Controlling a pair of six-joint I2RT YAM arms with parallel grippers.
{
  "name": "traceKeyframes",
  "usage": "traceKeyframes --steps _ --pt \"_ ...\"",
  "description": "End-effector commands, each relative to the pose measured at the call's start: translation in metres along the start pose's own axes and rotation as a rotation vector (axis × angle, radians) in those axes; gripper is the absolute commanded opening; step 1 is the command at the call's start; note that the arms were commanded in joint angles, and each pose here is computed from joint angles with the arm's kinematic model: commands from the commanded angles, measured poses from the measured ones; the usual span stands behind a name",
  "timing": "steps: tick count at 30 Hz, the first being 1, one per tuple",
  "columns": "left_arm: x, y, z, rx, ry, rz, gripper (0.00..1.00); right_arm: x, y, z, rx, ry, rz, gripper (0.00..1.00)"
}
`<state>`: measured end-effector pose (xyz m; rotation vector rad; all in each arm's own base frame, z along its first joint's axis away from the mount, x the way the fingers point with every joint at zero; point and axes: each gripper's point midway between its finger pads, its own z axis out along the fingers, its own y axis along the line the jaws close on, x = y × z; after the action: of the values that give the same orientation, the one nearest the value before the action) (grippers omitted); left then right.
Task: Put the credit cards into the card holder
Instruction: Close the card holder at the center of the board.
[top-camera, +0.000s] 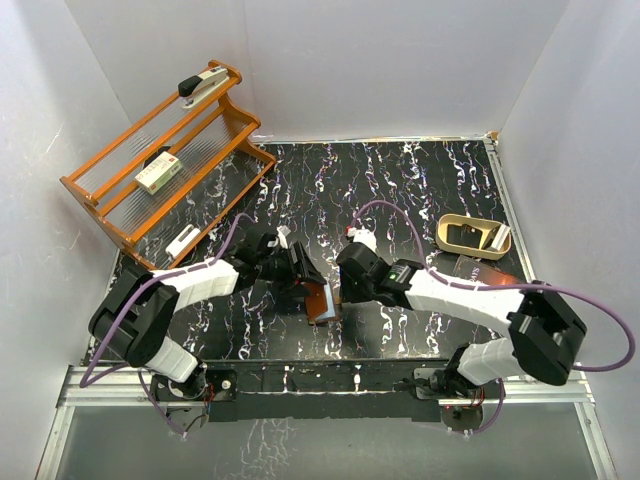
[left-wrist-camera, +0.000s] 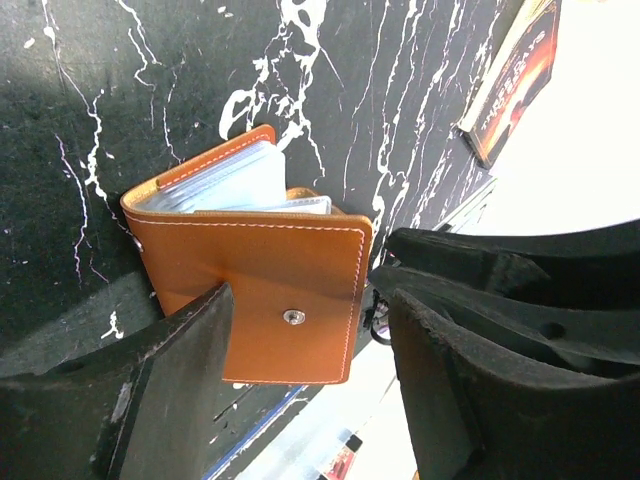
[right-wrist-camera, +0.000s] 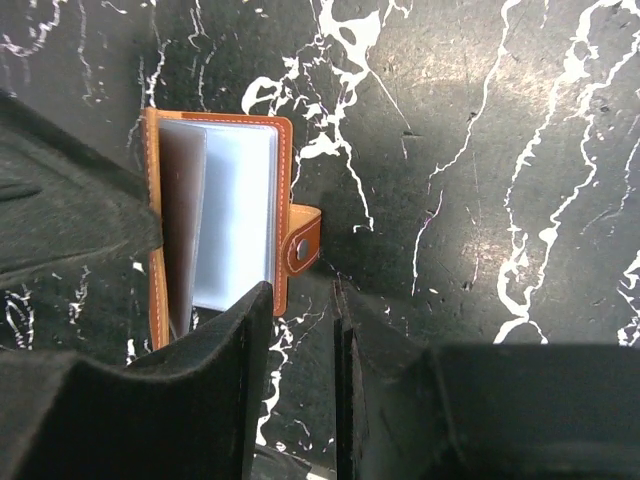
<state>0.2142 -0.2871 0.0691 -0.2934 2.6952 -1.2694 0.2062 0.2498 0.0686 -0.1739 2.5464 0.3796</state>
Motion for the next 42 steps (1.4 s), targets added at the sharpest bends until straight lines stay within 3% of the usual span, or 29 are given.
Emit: traceKeyframes --steps 1,3,7,9,11,14,19,22,32,33,36,42 --pt "-0.005 -0.013 -0.003 0.006 -0.002 0.046 0.61 -0.012 -0.001 -0.015 -0.015 -0.068 0.022 0.28" --pt "-0.007 -0.012 -0.003 -0.008 -0.006 0.053 0.56 -0.014 -0.001 -0.016 -0.030 -0.079 0.033 0.28" --pt "-0.007 -0.009 0.001 -0.018 0.004 0.060 0.26 -0.016 0.004 -0.017 -0.076 -0.081 0.057 0.29" --pt "-0.007 -0.003 0.003 -0.041 0.007 0.053 0.19 -0.018 0.008 -0.016 -0.120 -0.076 0.077 0.29" --pt "-0.006 0.001 0.004 -0.049 0.014 0.053 0.20 -0.019 0.012 -0.016 -0.157 -0.072 0.095 0.29" --pt "-0.003 0.003 0.007 -0.046 0.029 0.050 0.32 -0.019 0.011 -0.015 -0.168 -0.073 0.108 0.31" --pt "0.002 0.010 0.014 -0.051 0.065 0.043 0.29 -0.013 0.007 -0.009 -0.204 -0.053 0.146 0.32" --pt "0.005 0.011 0.018 -0.051 0.082 0.043 0.40 -0.014 0.009 -0.008 -0.241 -0.050 0.175 0.33" --pt "0.001 0.007 0.014 -0.070 0.061 0.054 0.41 -0.020 0.019 -0.009 -0.296 -0.050 0.186 0.34" --pt "-0.001 0.005 0.012 -0.076 0.051 0.059 0.39 -0.022 0.020 -0.009 -0.299 -0.052 0.185 0.34" --pt "-0.006 0.002 0.008 -0.094 0.034 0.071 0.15 -0.025 0.023 -0.011 -0.310 -0.057 0.183 0.34" --pt "-0.003 0.011 0.005 -0.145 0.037 0.073 0.05 -0.027 0.026 -0.009 -0.325 -0.055 0.177 0.34"
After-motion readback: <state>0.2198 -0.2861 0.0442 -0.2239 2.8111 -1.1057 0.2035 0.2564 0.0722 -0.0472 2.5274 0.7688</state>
